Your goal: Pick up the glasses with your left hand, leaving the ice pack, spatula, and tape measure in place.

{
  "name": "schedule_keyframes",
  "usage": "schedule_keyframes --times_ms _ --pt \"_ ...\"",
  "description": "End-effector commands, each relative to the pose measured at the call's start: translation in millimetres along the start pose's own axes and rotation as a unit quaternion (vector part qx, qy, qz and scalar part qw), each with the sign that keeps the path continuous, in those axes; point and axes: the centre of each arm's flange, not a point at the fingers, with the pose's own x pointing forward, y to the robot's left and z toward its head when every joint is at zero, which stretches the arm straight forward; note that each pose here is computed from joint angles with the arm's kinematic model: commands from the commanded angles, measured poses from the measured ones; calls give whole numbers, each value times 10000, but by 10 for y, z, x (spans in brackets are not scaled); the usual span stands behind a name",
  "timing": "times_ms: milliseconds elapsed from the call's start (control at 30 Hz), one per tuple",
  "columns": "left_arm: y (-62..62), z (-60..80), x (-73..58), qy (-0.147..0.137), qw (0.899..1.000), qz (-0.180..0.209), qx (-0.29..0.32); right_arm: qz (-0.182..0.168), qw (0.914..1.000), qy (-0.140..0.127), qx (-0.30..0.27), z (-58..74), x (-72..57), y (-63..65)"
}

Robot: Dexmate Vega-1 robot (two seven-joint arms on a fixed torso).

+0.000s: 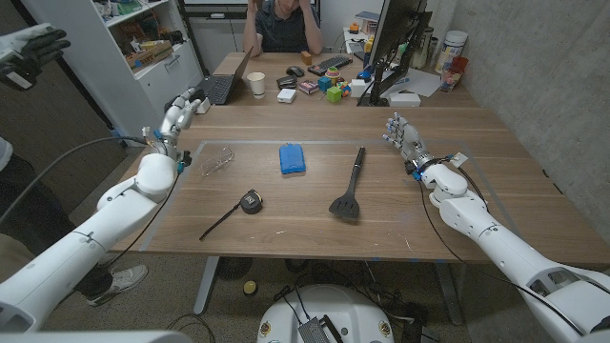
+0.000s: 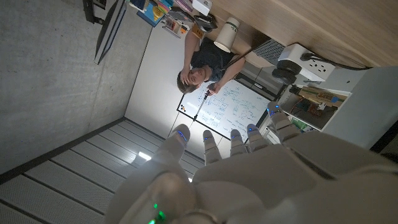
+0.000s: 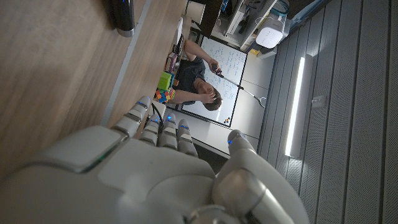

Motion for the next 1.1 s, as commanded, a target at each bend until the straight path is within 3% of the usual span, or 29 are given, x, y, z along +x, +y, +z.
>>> schedule_keyframes --times_ms 33,367,733,900,1100 --pt "182 31 100 317 9821 204 1847 -35 10000 -7 21 -24 -27 -33" --pt "190 86 222 352 9662 326 2532 -66 10000 -70 -6 9 -65 -54" --pt "192 364 305 68 9446 385 3258 -65 9999 -113 10 11 -70 -62" --pt "130 368 332 71 9428 296 3319 -69 9999 -126 27 -5 -65 -69" --pt "28 272 336 152 9461 187 3231 -95 9999 -133 33 -15 -67 -95"
